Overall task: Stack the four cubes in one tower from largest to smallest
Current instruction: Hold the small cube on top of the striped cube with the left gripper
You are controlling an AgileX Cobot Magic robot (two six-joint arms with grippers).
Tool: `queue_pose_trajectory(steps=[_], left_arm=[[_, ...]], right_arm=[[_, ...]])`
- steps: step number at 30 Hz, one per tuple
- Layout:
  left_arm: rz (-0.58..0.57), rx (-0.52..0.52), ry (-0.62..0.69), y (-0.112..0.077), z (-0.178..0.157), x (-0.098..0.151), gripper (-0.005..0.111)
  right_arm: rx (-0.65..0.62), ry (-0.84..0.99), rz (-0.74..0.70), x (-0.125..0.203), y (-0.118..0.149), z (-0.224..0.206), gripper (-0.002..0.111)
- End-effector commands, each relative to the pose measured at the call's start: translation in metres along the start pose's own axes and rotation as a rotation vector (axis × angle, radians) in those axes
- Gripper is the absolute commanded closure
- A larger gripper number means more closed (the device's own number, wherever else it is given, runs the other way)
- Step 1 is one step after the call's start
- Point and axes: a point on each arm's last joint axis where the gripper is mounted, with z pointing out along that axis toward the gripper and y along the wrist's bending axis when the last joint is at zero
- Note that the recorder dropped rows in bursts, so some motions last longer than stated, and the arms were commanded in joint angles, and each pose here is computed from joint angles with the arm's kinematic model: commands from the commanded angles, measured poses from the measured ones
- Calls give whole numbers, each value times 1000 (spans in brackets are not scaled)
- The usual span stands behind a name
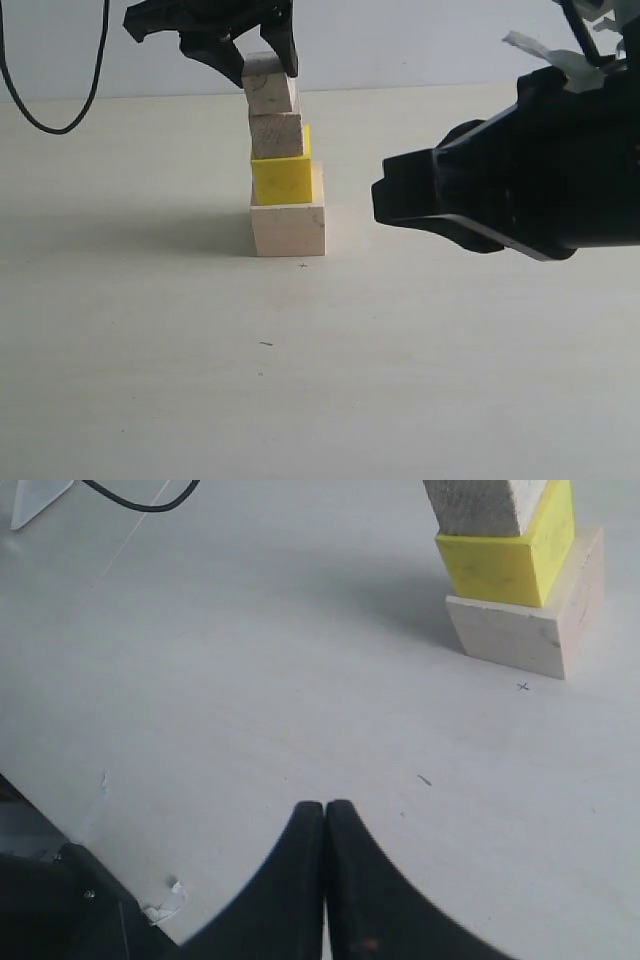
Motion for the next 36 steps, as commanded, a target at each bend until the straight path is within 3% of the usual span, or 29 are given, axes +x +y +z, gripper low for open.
queue_pose_trajectory(steps=[1, 36], left_arm=[[-6, 11, -12, -2, -5, 1, 107], [-4, 13, -32, -2, -4, -1, 107]], right_arm=[[6, -10, -5, 0, -2, -1, 108], [7, -6, -5, 0, -2, -1, 108]])
